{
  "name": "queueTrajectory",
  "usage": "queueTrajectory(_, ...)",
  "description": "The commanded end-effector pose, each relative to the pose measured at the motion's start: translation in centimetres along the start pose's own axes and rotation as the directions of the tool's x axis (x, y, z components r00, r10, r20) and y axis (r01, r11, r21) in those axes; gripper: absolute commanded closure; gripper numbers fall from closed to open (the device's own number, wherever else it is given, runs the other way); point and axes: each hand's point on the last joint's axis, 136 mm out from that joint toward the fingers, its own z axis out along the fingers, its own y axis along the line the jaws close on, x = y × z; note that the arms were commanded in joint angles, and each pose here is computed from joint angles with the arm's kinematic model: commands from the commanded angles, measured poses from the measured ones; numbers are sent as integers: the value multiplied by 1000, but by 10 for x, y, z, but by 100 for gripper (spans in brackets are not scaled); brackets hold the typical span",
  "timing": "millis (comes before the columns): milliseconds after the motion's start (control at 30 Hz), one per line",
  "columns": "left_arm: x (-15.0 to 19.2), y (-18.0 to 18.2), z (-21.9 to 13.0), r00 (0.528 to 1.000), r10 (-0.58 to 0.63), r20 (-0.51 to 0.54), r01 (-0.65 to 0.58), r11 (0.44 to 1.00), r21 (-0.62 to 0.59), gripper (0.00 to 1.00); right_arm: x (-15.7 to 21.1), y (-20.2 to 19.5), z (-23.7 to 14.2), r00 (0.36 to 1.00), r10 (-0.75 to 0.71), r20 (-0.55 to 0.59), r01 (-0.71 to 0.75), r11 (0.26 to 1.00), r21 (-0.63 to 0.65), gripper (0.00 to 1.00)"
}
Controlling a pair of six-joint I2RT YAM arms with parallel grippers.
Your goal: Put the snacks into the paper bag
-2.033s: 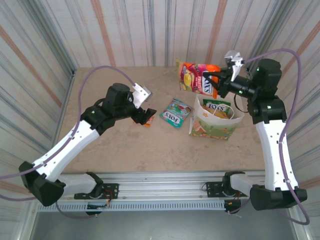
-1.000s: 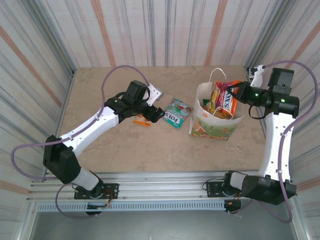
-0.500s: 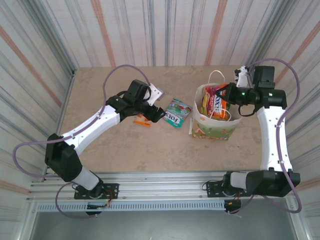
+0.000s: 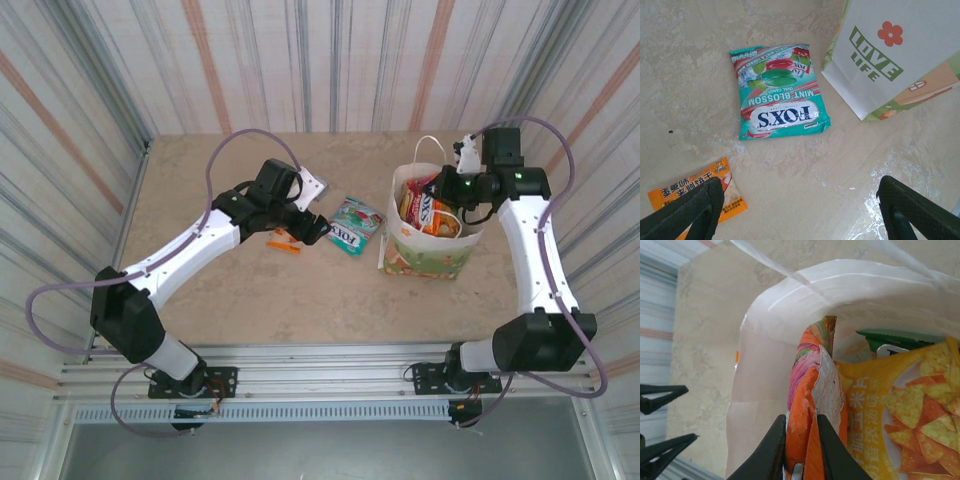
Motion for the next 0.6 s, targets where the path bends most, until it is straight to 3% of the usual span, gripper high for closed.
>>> queueTrajectory(0,-8,-3,-2,1000,-1,8,1,1000,10,16,0,-4,14,1000,16,-18,-15,1000,15,100)
queueTrajectory(167,-7,-2,-2,1000,-1,5,1,1000,4,16,8,-11,29,998,19,-59,-17,999,33,99)
queueTrajectory(333,-7,-2,-3,1000,4,3,-4,1000,2,16,5,-38,12,999,7,-36,2,974,227,66)
queueTrajectory(433,-9,-1,-4,1000,10,7,-10,1000,-1,16,-3,-45,-14,999,-39,0,37,943,332,56)
queueTrajectory(567,-10,-1,-3,1000,11,3,-11,1000,0,16,-12,-41,-45,994,-103,43,78,914,397,53)
